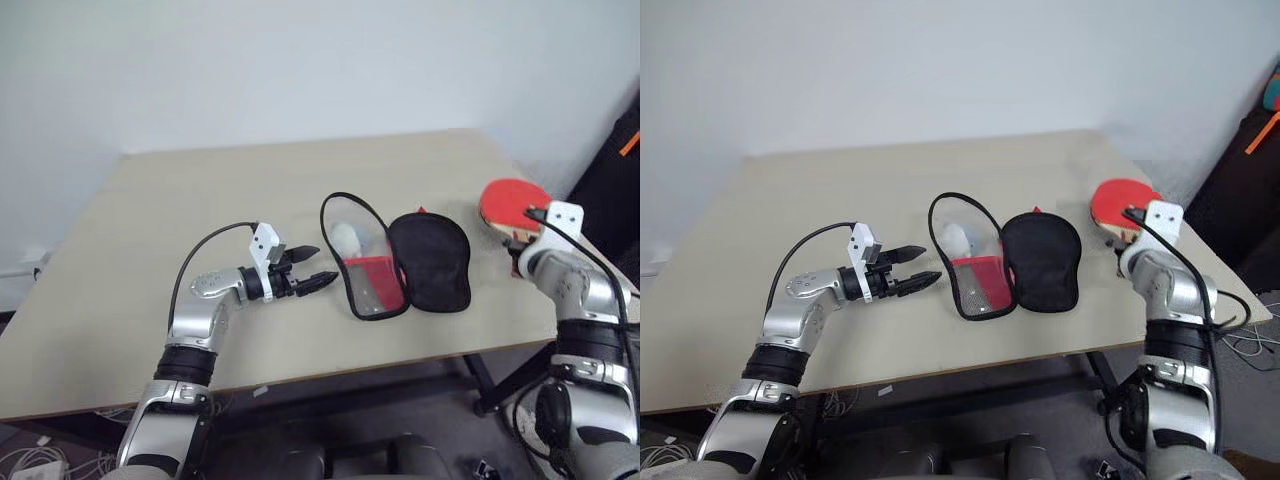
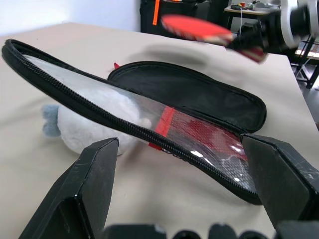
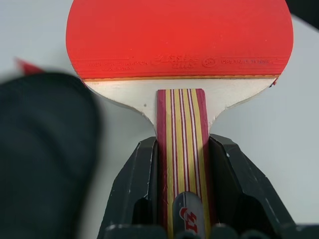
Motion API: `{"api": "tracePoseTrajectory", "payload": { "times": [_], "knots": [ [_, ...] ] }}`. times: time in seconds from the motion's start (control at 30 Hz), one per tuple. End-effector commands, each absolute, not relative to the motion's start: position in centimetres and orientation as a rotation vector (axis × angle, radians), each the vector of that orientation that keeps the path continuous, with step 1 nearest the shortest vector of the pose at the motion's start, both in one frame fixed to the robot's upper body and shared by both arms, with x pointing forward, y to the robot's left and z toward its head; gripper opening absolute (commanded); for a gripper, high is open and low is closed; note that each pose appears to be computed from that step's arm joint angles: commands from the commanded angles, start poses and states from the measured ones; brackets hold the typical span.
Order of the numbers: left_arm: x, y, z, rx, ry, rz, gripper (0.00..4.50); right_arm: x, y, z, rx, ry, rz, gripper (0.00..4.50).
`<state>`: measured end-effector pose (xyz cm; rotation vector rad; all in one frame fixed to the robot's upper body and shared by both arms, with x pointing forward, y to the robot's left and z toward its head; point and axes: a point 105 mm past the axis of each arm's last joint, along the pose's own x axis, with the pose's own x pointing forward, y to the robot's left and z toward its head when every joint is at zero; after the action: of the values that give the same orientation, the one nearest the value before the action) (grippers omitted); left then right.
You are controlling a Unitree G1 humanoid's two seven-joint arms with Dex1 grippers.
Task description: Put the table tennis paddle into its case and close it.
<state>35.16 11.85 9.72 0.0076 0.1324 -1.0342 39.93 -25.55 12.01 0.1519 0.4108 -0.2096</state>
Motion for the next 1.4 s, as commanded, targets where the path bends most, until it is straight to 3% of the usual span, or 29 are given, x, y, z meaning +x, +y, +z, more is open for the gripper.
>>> {"api": "tracePoseTrajectory", "payload": {
  "times": [0.03,0.17,0.33,0.77,1.33,1.4],
  "knots": [
    [36.0,11.7,11.5,0.051,0.069,-1.031,4.16,40.9,-21.1,14.8,0.175,0.332,-0.122,1.11],
    [36.1,11.6,11.6,0.053,0.063,-1.03,4.16,40.7,-16.4,13.2,0.165,0.383,-0.038,1.11],
    [36.2,11.5,11.7,0.054,0.059,-1.031,4.16,39.7,-14.1,10.5,0.15,0.449,-0.006,1.11],
    [36.3,11.4,11.7,0.064,0.066,-1.049,4.16,37.2,-14.8,7.7,0.085,0.508,-0.038,1.11],
    [36.4,11.0,11.6,0.058,0.066,-1.054,4.16,36.5,-12.9,6.0,0.051,0.561,0.021,1.11],
    [36.3,11.0,11.6,0.056,0.065,-1.053,4.16,36.6,-13.1,5.9,0.043,0.567,0.025,1.86]
  ]
}}
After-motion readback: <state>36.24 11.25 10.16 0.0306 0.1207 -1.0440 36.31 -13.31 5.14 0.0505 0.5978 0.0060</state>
